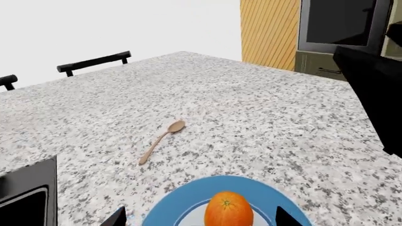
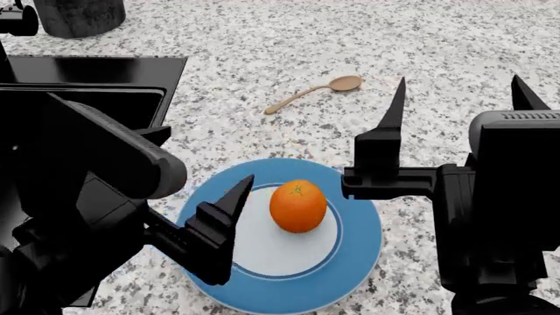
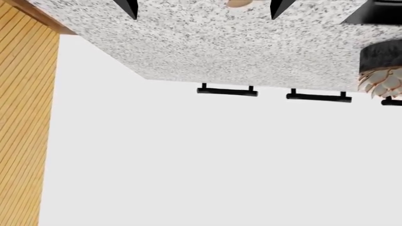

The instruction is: Pick the tangerine from the sink and place it on the plate located on the counter

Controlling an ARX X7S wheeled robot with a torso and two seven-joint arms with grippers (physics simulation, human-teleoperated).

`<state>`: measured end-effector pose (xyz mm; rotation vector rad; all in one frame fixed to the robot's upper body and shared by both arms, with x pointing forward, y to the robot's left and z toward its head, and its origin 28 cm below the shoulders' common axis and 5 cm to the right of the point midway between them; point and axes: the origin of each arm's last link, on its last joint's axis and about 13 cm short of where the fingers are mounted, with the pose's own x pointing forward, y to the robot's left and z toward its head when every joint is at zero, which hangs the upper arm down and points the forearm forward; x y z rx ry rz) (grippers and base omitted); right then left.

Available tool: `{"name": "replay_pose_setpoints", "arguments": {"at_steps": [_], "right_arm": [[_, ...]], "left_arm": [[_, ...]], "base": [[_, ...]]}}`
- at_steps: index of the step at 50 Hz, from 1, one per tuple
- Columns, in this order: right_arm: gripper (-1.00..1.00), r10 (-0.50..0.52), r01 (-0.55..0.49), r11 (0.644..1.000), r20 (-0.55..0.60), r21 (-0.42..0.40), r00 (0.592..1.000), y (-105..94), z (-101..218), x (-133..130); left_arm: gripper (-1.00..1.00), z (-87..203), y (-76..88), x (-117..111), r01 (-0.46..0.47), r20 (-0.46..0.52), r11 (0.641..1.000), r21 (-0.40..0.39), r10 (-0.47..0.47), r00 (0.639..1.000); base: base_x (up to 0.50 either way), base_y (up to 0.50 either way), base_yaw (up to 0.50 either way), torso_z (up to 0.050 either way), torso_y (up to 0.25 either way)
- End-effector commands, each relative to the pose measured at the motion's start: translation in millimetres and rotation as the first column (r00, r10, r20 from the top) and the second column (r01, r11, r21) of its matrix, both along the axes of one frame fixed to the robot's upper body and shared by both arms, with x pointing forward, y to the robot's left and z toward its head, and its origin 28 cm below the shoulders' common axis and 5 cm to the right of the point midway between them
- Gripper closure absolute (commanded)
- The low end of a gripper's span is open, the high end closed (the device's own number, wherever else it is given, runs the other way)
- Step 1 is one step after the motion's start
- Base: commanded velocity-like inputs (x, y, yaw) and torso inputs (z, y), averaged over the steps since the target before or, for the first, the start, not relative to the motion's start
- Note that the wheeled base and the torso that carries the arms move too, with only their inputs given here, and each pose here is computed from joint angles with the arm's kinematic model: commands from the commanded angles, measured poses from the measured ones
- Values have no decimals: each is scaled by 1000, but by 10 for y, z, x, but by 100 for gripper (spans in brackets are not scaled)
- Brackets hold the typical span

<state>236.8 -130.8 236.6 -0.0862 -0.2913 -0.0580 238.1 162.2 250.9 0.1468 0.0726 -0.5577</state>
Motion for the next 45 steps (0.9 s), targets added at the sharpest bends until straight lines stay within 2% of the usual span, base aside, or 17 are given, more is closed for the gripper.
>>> {"name": "replay_pose_setpoints", "arguments": {"at_steps": [1, 10, 12, 14, 16, 22, 33, 45], "right_arm": [[-100, 7, -7, 1000, -6, -9, 1000, 11, -11, 6], [-100, 12, -12, 1000, -8, -17, 1000, 2, -6, -17], [-100, 8, -8, 1000, -6, -15, 1000, -13, 1, -31], [-100, 6, -6, 1000, -4, -16, 1000, -19, 3, -44], [-100, 7, -7, 1000, -4, -26, 1000, -24, 3, -70], [-100, -5, 5, 1000, 5, -29, 1000, -64, 19, -130], [-100, -20, 20, 999, 14, -29, 1000, -121, 34, -207], [-100, -40, 41, 999, 26, -29, 999, -171, 48, -297]], "left_arm": [[-100, 60, 172, -310, -151, 111, 988, -18, 152, 982], [-100, 156, 337, -437, -278, 191, 960, -30, 278, 941], [-100, 172, 369, -456, -333, 226, 943, -15, 327, 918], [-100, 185, 388, -472, -341, 224, 940, -21, 337, 914], [-100, 205, 422, -499, -384, 249, 923, -28, 378, 891], [-100, 229, 482, -544, -441, 278, 897, -35, 432, 858], [-100, 277, 558, -638, -493, 303, 868, -56, 485, 820], [-100, 298, 561, -675, -502, 312, 863, -55, 492, 813]], "base": [[0, 0, 0, 0, 0], [0, 0, 0, 0, 0], [0, 0, 0, 0, 0], [0, 0, 0, 0, 0], [0, 0, 0, 0, 0], [0, 0, 0, 0, 0], [0, 0, 0, 0, 0], [0, 0, 0, 0, 0]]}}
